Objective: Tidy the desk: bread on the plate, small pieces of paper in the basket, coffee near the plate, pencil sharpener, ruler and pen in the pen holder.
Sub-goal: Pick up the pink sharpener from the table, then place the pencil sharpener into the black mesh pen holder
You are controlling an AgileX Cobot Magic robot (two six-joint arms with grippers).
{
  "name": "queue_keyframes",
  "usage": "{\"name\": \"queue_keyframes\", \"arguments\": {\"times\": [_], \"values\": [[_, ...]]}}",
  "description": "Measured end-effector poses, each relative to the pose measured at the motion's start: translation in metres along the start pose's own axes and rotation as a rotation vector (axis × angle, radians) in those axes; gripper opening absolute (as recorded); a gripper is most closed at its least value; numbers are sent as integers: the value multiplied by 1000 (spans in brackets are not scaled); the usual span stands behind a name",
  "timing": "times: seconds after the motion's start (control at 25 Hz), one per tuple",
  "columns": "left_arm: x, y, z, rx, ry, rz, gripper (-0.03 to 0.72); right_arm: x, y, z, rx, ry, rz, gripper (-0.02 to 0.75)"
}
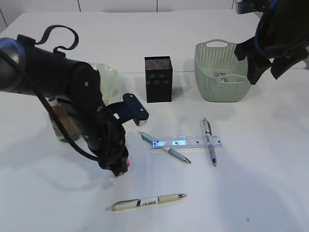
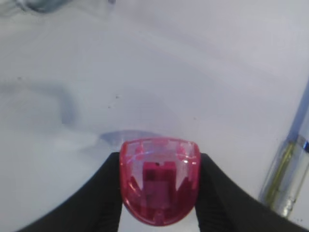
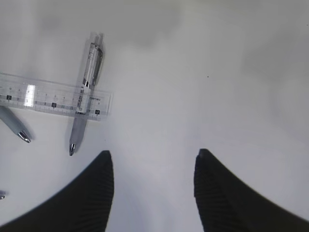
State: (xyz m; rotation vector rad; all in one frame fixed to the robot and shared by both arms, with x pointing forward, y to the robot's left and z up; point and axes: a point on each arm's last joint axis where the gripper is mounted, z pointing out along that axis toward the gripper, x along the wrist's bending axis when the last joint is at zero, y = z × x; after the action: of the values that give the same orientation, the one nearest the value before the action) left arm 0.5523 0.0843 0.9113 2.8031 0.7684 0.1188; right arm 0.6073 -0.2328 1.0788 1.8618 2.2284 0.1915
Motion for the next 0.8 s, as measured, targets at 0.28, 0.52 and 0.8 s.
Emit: {"name": "queue_keyframes", "arguments": {"times": [0.28,0.52,0.8], "values": [[9,29,-21,-115,26,-66,298,0,0,0,0,0,0,426],[19,57,-38,-331,81,-135,298,0,0,0,0,0,0,426],[34,78,-53,-595,235,-162,298,0,0,0,0,0,0,426]]}}
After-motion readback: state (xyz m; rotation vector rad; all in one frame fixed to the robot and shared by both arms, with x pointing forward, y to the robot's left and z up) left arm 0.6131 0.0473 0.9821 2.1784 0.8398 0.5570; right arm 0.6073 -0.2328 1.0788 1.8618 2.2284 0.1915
